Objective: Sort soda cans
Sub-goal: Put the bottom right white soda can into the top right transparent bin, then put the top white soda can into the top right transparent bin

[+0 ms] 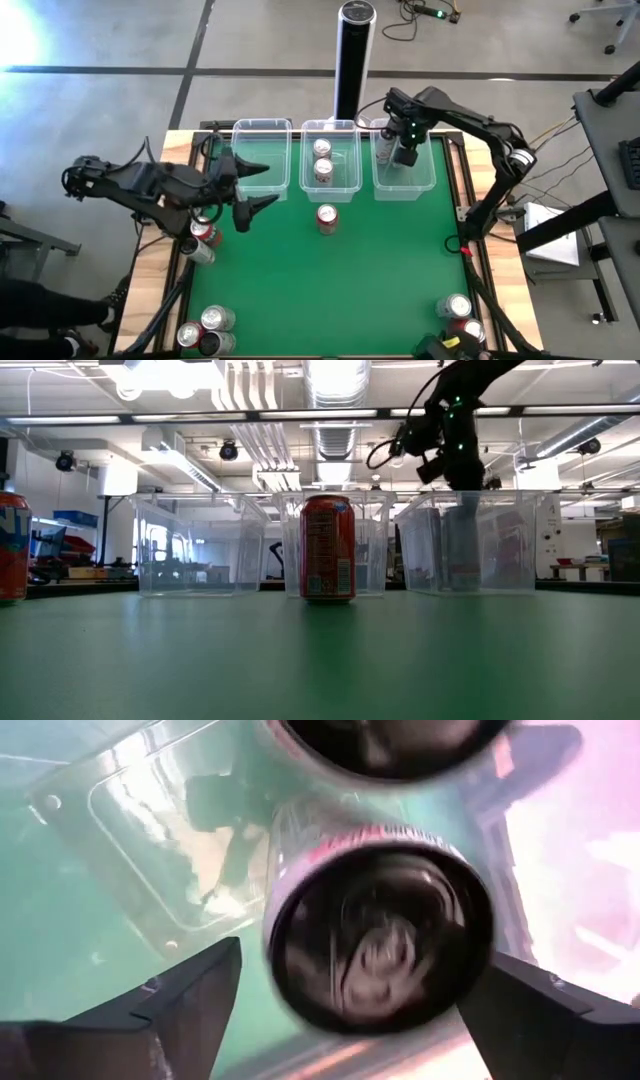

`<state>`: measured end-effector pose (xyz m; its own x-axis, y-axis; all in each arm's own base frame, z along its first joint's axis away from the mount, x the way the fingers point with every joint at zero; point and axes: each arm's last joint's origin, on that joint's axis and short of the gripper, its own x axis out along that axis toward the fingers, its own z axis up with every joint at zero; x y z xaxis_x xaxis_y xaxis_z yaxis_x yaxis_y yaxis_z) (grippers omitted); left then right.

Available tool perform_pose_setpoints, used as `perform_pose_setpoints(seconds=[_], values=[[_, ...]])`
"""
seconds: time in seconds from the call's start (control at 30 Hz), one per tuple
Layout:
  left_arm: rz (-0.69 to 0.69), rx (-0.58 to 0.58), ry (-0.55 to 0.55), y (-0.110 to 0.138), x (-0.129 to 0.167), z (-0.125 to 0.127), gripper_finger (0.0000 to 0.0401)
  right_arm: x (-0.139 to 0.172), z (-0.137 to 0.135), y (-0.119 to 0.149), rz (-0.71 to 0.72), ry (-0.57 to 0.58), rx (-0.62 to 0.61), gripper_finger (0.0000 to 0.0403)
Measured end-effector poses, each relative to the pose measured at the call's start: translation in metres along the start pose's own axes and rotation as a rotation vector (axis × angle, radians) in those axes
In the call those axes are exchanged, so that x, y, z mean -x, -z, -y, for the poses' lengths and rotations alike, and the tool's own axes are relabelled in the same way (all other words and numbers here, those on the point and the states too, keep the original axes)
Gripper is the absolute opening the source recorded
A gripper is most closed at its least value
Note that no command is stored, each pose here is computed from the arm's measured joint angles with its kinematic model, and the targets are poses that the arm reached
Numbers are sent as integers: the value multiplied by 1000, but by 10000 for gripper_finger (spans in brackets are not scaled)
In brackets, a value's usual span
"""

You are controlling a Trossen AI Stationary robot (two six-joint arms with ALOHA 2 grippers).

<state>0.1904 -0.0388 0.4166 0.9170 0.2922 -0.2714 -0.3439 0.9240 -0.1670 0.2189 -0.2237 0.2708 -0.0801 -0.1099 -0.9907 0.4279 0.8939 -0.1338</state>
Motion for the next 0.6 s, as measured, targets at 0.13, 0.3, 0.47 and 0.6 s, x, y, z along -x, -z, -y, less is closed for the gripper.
perform_pose_setpoints(seconds=[0.13, 0.3, 0.47, 0.6], values=[[-245, -20, -26, 12, 10, -9, 366, 30, -2, 13, 48, 13, -74, 358], [-646, 105, -94, 34, 28, -22, 366, 75, -17, 34, 232, 49, -142, 361], [-980, 430, -161, 53, 39, -24, 366, 114, -41, 58, 459, 47, -222, 361], [-1134, 598, -263, 71, 40, -22, 366, 137, -59, 76, 610, 19, -233, 361]])
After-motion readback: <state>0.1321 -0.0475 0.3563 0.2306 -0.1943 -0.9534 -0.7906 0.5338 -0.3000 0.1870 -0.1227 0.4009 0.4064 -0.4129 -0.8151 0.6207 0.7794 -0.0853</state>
